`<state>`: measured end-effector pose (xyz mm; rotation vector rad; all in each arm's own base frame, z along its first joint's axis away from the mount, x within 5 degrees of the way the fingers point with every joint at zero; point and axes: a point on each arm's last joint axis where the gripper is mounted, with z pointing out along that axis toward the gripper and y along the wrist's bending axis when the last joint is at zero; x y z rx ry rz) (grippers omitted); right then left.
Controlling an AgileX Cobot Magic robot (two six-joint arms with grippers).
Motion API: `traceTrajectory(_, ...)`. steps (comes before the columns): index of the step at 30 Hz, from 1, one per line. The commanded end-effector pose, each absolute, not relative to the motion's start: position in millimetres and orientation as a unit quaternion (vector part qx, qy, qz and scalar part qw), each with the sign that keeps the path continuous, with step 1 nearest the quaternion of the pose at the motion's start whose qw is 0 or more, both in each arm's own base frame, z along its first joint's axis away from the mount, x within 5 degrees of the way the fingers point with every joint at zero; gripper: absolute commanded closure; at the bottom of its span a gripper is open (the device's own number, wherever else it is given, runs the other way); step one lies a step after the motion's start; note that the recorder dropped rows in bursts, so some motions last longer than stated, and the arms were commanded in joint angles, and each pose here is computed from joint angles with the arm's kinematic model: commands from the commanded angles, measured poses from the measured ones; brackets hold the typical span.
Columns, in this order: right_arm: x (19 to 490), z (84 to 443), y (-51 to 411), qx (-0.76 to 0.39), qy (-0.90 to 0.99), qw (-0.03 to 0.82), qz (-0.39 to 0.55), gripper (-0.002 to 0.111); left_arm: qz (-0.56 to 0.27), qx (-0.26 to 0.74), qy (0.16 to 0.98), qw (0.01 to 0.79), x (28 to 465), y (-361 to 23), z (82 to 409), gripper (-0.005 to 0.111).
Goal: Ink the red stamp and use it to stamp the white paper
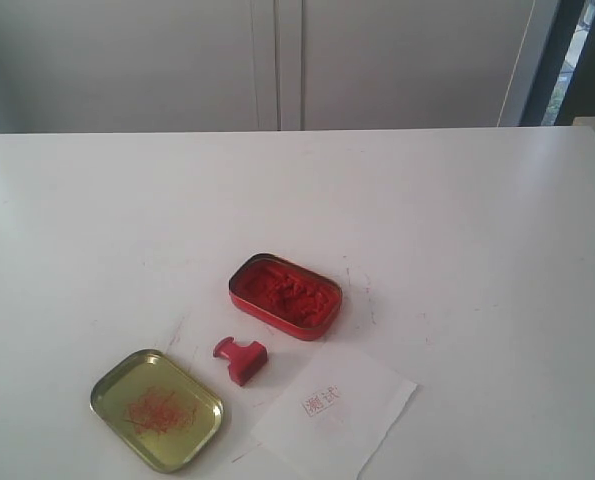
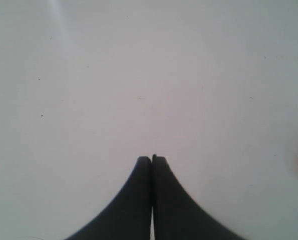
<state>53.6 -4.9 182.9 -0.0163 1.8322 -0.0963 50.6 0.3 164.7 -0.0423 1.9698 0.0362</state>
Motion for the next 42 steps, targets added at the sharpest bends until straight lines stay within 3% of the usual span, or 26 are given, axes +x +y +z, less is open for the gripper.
traceTrajectory(1,53.4,182.6,-4.9,-0.011,0.79,0.611,-0.045,0.108,0.015,-0.021,0.832,0.554,50.6,0.4,163.5,0.107)
traceTrajectory(42,53.4,182.6,-4.9,-0.011,0.79,0.611,-0.045,0.108,-0.002,0.005,0.832,0.554,50.6,-2.7,163.5,0.107)
